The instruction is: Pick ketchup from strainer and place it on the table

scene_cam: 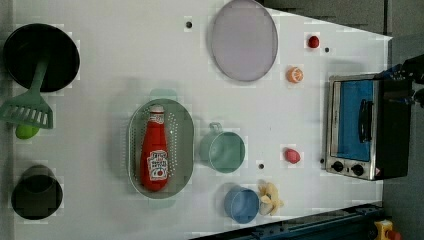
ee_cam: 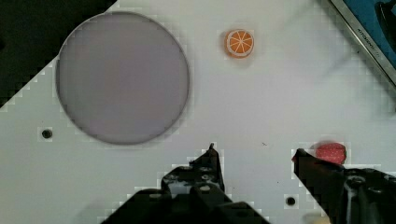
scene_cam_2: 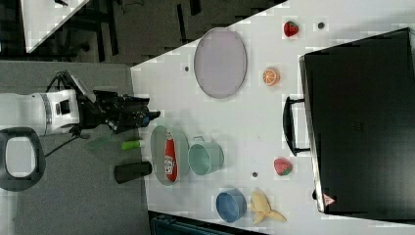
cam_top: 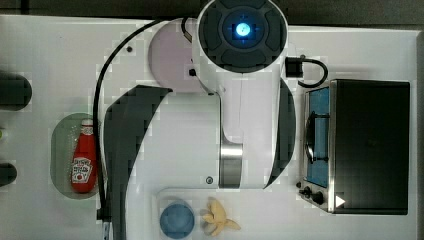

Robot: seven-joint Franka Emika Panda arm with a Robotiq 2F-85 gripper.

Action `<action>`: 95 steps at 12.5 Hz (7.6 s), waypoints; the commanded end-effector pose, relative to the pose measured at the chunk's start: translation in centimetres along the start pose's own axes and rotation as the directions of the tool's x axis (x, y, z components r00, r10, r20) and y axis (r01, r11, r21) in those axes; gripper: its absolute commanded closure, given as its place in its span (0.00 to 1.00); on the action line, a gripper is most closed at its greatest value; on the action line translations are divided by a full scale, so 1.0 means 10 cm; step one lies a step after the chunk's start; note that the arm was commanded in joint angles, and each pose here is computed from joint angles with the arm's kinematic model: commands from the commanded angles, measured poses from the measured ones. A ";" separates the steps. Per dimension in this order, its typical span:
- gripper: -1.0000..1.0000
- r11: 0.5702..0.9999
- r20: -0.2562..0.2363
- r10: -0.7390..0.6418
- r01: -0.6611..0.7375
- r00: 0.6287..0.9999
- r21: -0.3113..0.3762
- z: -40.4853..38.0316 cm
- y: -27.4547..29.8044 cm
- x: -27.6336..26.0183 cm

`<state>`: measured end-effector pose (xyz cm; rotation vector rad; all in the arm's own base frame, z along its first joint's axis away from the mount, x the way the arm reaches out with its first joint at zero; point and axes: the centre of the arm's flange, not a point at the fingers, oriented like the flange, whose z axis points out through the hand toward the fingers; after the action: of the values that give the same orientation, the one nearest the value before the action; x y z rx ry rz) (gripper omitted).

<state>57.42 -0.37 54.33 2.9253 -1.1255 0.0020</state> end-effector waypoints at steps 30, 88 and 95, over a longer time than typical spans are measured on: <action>0.00 0.811 0.123 -0.582 0.564 0.804 0.154 3.06 -1.79 -3.92; 0.00 0.927 0.020 -0.375 0.376 0.927 -0.012 2.77 0.42 0.05; 0.00 0.995 -0.083 -0.093 0.096 0.992 0.024 0.92 0.14 0.57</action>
<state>61.04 -4.34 41.69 3.0290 -0.7406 0.1107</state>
